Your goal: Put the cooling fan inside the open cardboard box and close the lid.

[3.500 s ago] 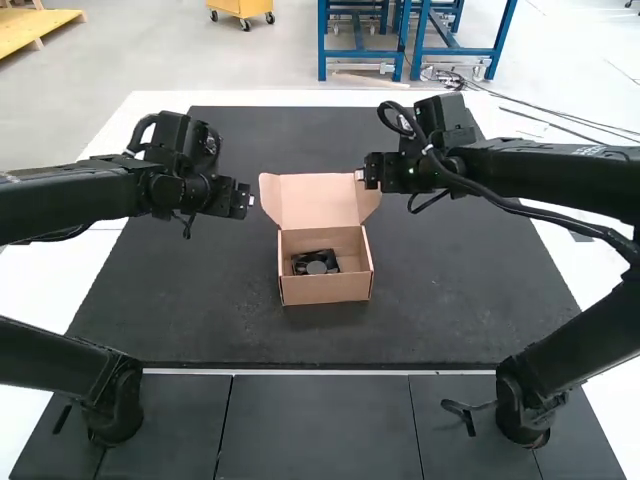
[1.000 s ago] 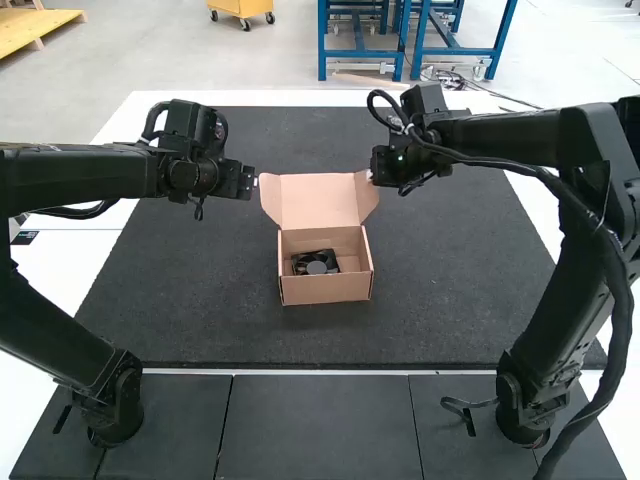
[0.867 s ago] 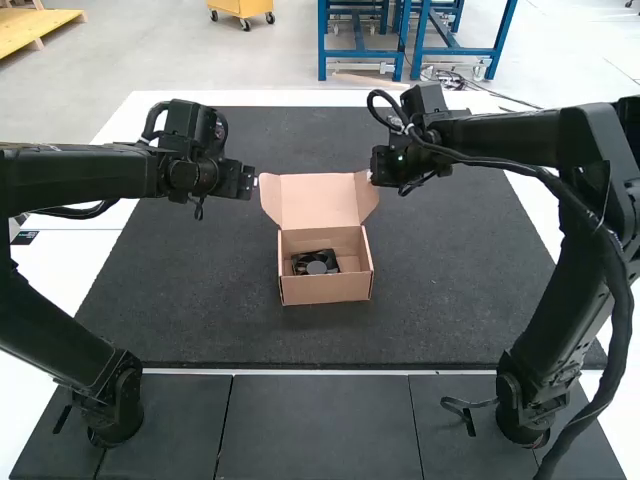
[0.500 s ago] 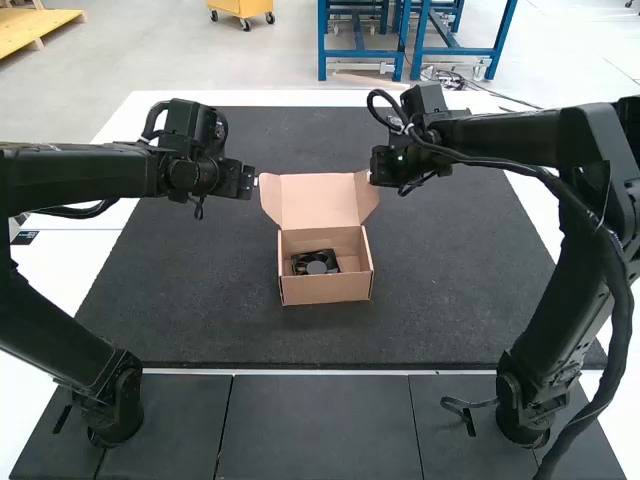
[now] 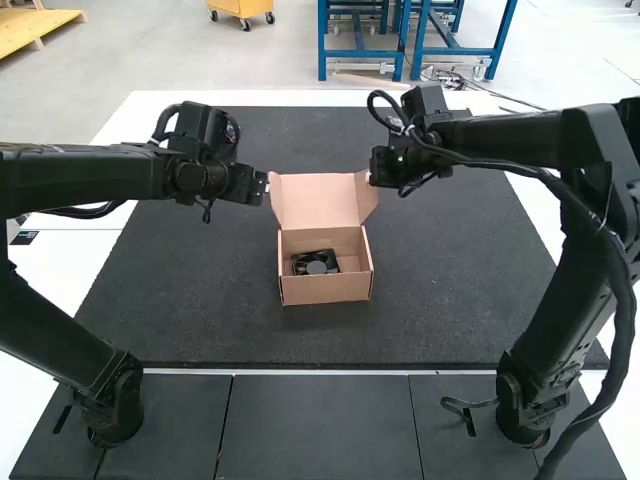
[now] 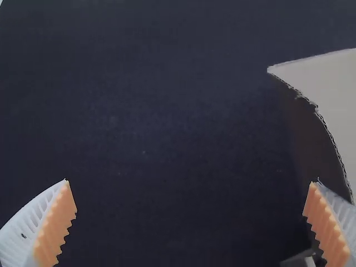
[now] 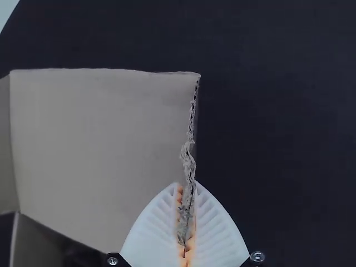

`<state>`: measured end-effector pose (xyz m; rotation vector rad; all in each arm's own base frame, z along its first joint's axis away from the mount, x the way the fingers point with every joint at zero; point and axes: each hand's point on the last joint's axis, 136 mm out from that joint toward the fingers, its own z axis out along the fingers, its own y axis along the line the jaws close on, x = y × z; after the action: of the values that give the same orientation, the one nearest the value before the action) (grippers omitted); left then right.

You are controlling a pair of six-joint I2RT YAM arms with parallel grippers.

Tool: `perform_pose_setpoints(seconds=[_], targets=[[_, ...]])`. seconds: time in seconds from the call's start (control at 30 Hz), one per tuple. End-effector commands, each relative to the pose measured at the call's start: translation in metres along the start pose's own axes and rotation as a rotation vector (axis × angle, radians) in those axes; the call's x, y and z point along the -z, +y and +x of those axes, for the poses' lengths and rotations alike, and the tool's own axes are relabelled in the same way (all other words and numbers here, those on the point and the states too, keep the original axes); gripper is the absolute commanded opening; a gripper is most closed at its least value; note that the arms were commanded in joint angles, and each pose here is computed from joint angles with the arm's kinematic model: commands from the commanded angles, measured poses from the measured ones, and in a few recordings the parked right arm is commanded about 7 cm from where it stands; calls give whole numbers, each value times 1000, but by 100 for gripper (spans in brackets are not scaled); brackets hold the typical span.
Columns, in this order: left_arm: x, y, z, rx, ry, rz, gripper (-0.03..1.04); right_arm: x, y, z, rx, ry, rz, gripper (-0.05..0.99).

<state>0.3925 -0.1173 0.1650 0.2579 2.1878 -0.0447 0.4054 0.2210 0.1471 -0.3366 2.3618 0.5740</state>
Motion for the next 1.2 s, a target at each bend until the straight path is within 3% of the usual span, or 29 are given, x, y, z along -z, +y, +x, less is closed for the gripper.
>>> perform_pose_setpoints(seconds=[0.0, 0.53, 1.17], targets=[[5, -6, -23, -9, -47, 23, 97, 7, 28, 10, 19, 17, -67, -2], [10, -12, -18, -35, -28, 36, 97, 29, 37, 34, 16, 15, -87, -2], [12, -27, -2, -58, 10, 80, 97, 52, 44, 44, -17, -146, -140, -2]])
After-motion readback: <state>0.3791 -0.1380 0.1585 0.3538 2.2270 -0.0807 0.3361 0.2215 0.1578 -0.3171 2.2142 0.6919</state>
